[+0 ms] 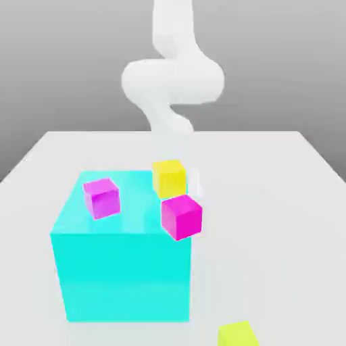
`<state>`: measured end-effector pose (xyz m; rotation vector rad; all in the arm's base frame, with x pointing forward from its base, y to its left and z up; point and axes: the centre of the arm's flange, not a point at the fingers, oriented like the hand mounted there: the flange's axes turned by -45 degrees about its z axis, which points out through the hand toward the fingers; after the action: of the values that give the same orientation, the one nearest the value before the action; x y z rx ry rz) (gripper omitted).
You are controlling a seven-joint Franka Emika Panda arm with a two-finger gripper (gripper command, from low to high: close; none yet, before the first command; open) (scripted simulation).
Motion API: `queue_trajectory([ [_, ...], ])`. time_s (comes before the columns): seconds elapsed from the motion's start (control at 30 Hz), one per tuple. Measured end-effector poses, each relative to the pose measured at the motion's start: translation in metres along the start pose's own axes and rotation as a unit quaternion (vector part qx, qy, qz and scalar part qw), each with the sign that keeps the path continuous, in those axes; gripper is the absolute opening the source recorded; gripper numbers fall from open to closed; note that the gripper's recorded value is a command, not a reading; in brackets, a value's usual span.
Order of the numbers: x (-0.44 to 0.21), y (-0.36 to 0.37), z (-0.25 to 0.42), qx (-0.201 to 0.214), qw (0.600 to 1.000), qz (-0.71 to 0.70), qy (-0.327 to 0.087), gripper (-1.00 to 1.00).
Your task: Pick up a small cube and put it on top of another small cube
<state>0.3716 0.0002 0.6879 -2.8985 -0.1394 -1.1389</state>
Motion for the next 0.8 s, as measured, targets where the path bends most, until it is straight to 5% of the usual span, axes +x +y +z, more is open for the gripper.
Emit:
queue_trajectory([
  [0.4,-0.016,-0.020,0.169,0.125,0.964,-0.211,-0.098,0.00],
  [0.8,-0.081,-0.065,0.316,0.216,0.869,-0.413,-0.164,0.00],
])
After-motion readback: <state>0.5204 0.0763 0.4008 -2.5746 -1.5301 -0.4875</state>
